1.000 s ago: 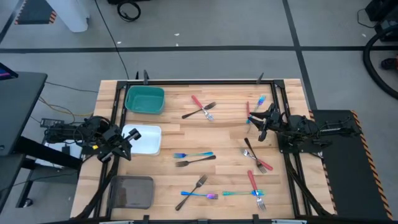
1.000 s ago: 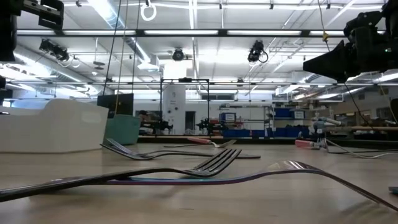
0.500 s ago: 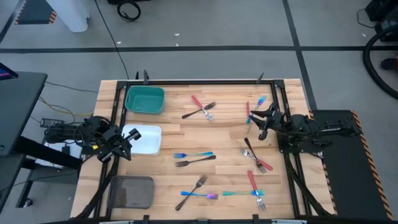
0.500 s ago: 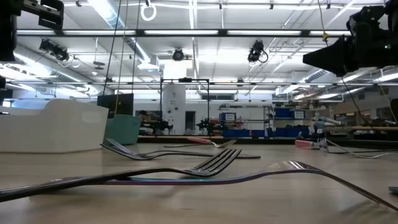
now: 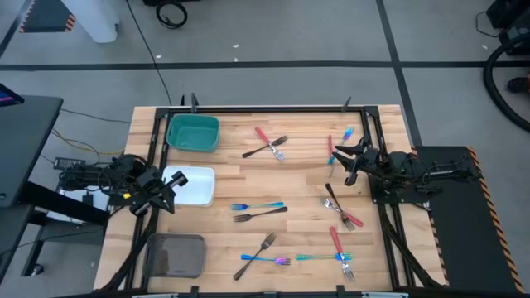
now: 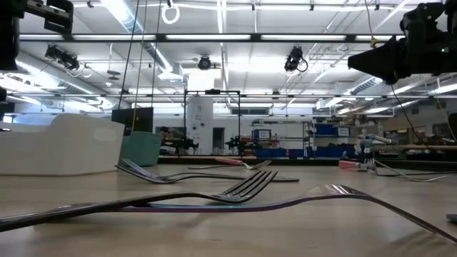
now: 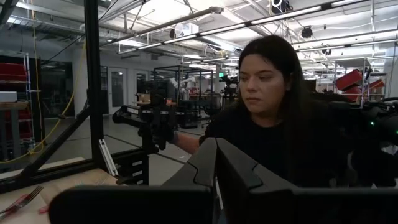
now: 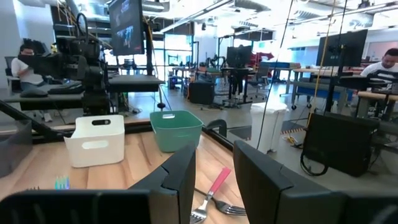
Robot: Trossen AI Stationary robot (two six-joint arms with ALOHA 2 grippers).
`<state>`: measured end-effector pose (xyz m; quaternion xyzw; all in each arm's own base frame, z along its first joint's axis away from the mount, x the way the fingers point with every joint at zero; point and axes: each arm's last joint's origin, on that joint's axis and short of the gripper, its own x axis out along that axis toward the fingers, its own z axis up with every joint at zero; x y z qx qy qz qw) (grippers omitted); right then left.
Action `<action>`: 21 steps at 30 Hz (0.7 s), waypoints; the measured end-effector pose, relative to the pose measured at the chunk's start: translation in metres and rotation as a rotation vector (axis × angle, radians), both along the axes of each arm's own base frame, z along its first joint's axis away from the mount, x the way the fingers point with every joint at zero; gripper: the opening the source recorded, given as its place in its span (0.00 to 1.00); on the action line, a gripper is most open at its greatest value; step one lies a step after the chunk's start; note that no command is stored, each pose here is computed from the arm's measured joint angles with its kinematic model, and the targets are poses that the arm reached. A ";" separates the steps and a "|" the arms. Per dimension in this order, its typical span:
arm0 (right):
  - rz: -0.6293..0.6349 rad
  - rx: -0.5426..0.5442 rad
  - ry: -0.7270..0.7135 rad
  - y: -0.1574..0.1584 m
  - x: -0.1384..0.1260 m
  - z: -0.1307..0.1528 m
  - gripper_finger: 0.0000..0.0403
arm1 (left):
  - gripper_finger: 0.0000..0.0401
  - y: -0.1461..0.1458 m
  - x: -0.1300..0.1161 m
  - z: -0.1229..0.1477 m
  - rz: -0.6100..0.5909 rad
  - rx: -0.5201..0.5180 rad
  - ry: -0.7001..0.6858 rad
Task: Sort silverware by color (type)
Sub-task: Put the blue fork into the white bin
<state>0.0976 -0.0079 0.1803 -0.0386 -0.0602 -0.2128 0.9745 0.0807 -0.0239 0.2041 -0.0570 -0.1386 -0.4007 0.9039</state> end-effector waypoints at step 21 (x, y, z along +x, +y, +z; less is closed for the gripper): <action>-0.077 -0.015 -0.116 -0.002 -0.004 0.012 0.29 | 0.05 0.000 0.000 0.000 0.061 0.131 -0.146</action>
